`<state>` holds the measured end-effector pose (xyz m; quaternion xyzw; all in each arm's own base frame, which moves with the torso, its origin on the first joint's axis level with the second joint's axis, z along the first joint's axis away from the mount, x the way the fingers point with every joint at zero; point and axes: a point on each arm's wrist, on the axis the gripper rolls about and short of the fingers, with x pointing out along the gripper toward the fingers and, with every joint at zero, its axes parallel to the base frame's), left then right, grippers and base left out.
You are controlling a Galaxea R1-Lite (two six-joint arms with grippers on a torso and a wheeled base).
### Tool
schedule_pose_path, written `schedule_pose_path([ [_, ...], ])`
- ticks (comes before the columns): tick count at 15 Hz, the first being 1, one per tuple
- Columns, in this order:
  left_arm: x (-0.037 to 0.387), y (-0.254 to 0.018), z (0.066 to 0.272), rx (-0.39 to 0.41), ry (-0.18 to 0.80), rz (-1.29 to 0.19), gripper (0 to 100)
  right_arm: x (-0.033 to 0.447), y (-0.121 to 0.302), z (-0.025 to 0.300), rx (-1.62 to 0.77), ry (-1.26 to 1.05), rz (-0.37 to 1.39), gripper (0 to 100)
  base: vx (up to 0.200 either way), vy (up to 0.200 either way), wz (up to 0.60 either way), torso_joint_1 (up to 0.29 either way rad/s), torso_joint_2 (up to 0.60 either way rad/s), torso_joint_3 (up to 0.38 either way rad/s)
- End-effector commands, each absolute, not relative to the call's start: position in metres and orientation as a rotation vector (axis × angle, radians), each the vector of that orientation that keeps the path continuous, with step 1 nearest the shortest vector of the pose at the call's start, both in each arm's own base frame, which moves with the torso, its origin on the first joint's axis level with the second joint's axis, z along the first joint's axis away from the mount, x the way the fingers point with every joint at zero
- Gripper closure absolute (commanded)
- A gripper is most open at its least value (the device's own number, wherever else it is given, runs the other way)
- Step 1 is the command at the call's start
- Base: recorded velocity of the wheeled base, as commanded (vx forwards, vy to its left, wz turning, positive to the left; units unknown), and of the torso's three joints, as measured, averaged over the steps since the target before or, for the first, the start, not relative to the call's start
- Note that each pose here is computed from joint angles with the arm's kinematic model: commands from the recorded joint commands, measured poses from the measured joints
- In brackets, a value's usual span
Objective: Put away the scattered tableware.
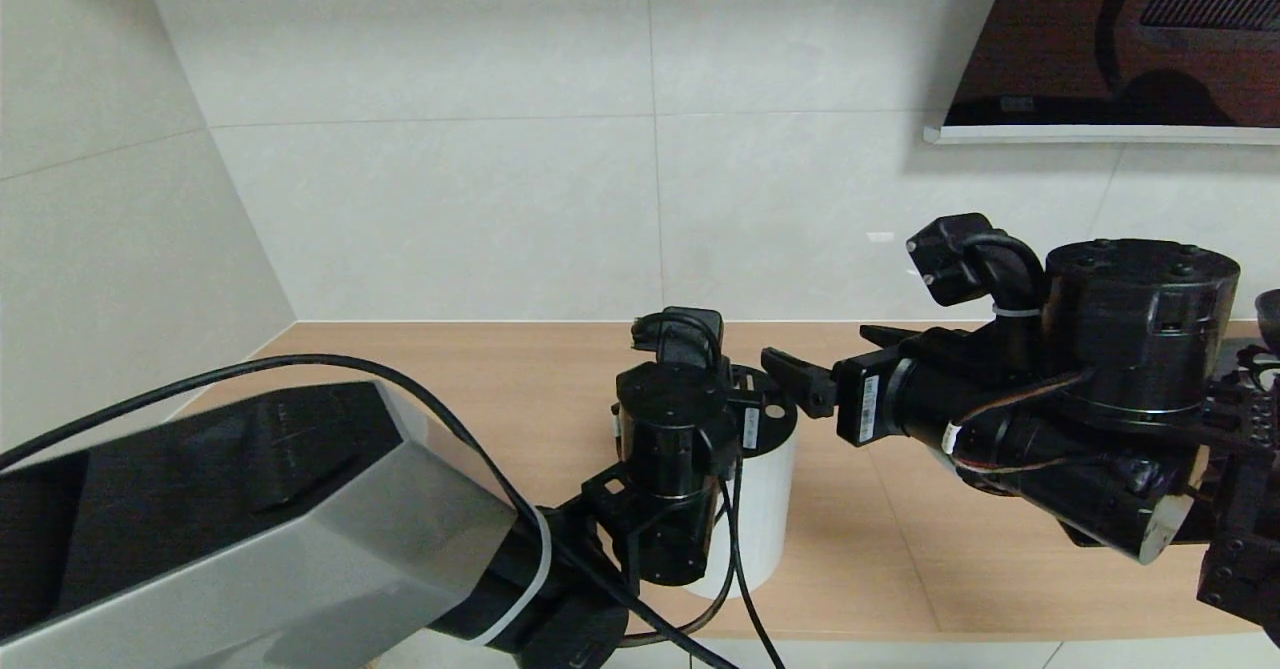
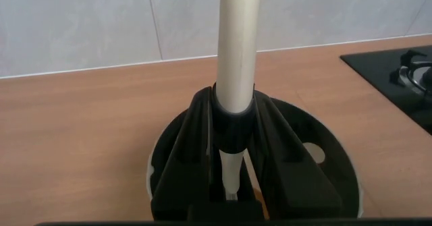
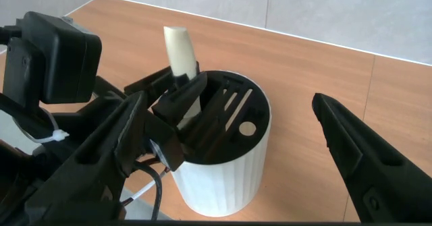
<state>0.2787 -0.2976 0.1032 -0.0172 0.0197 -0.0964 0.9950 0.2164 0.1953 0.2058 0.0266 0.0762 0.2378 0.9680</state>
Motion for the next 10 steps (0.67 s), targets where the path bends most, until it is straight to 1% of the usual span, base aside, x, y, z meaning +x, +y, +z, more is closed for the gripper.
schedule_pose_path([
  [1,0.279,-0.297,0.104,-0.036,0.037,-0.188,0,0.217,0.196,0.205,0.054,0.155,0.481,0,0.000,0.000,0.00,0.000,0.00,0.000],
  [5,0.279,-0.297,0.104,-0.035,0.039,-0.187,0,0.216,0.195,0.205,0.054,0.155,0.480,0,0.000,0.000,0.00,0.000,0.00,0.000],
  [8,0.278,-0.296,0.109,-0.056,0.016,-0.188,0,0.216,0.195,0.206,0.054,0.153,0.480,0,0.000,0.000,0.00,0.000,0.00,0.000],
  [9,0.275,-0.293,0.113,-0.062,0.011,-0.188,0,0.216,0.195,0.206,0.055,0.152,0.480,0,0.000,0.000,0.00,0.000,0.00,0.000],
  [10,0.260,-0.277,0.127,-0.061,0.009,-0.204,0,0.216,0.195,0.205,0.055,0.155,0.478,0,0.000,0.000,0.00,0.000,0.00,0.000],
])
